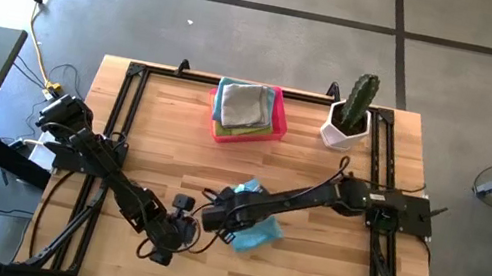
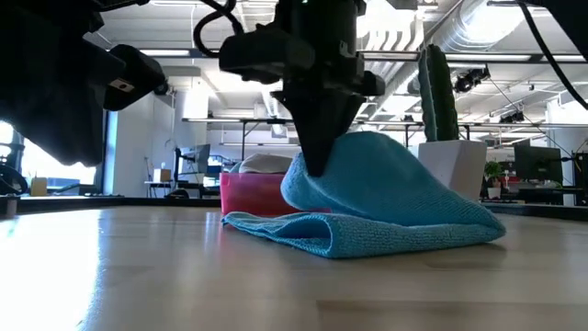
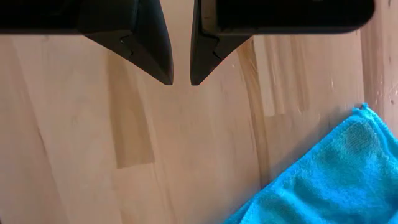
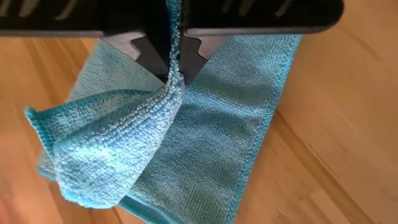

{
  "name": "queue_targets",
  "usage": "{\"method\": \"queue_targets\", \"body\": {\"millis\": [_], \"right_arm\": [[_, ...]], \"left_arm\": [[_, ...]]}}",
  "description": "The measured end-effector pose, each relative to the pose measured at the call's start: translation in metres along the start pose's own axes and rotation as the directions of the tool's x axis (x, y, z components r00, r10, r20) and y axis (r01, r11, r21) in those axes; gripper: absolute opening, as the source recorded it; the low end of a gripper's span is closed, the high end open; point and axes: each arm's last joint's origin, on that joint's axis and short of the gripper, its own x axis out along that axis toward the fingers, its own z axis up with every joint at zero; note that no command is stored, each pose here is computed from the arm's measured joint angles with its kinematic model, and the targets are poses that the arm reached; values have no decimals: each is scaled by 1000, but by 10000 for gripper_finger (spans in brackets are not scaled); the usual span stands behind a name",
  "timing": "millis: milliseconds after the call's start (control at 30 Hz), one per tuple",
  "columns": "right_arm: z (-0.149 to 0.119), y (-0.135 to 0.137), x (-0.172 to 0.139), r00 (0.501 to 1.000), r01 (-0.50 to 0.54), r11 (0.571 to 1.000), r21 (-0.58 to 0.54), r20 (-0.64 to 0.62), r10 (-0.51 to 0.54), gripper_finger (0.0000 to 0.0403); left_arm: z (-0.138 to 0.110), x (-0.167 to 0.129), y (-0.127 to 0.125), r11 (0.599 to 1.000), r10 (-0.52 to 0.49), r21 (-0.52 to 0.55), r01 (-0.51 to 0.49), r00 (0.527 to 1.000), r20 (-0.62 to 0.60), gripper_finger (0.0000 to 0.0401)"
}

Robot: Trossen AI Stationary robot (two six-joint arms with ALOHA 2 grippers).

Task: Fold microfiber towels
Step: Fold the blue microfiber cloth

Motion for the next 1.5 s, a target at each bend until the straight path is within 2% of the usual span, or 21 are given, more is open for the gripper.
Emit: {"method": "queue_targets", "body": {"millis": [233, 333, 533, 667, 800, 867, 933, 1033, 1133, 1267, 1367, 1500], "right_arm": [[0, 1, 4, 999, 26, 1000, -17, 25, -26, 10], [1, 3, 4, 999, 10, 999, -46, 41, -8, 44], [4, 11, 2, 994, -48, 993, -106, 88, 58, 138], [0, 5, -15, 998, 14, 989, -147, 62, -5, 168], [-11, -7, -34, 969, 232, 956, -178, 133, -210, 166], [-15, -3, -31, 962, 252, 941, -228, 168, -217, 163], [-21, -4, -24, 957, 282, 913, -296, 147, -248, 161], [-29, -10, -6, 934, 357, 889, -288, 130, -334, 157], [-32, -22, 16, 937, 343, 894, -287, 36, -348, 156], [-40, -26, 42, 944, 272, 915, -298, -100, -314, 153], [-45, -19, 44, 958, 210, 921, -328, -119, -261, 141], [-49, -6, 23, 975, 161, 924, -348, -91, -204, 124]], "left_arm": [[-4, -2, -5, 1000, -2, 13, 2, 1000, -16, 46], [-5, -2, -7, 1000, -6, 19, 7, 1000, -15, 46], [-6, -3, -10, 1000, -11, 21, 11, 1000, -14, 46], [-7, -4, -11, 1000, -13, 17, 14, 1000, -14, 46], [-7, -3, -11, 1000, -13, -9, 13, 1000, -16, 46], [-9, -3, -11, 1000, -10, -16, 10, 1000, -21, 46], [-9, -3, -10, 1000, -7, -16, 7, 1000, -27, 46], [-9, -3, -11, 999, -12, -30, 11, 1000, -18, 46], [-8, -3, -11, 999, -13, -47, 12, 1000, -17, 46], [-9, -3, -11, 998, -12, -70, 11, 1000, -18, 46], [-9, -3, -11, 996, -12, -84, 11, 1000, -17, 46], [-8, -2, -10, 994, -10, -109, 8, 1000, -17, 46]]}}
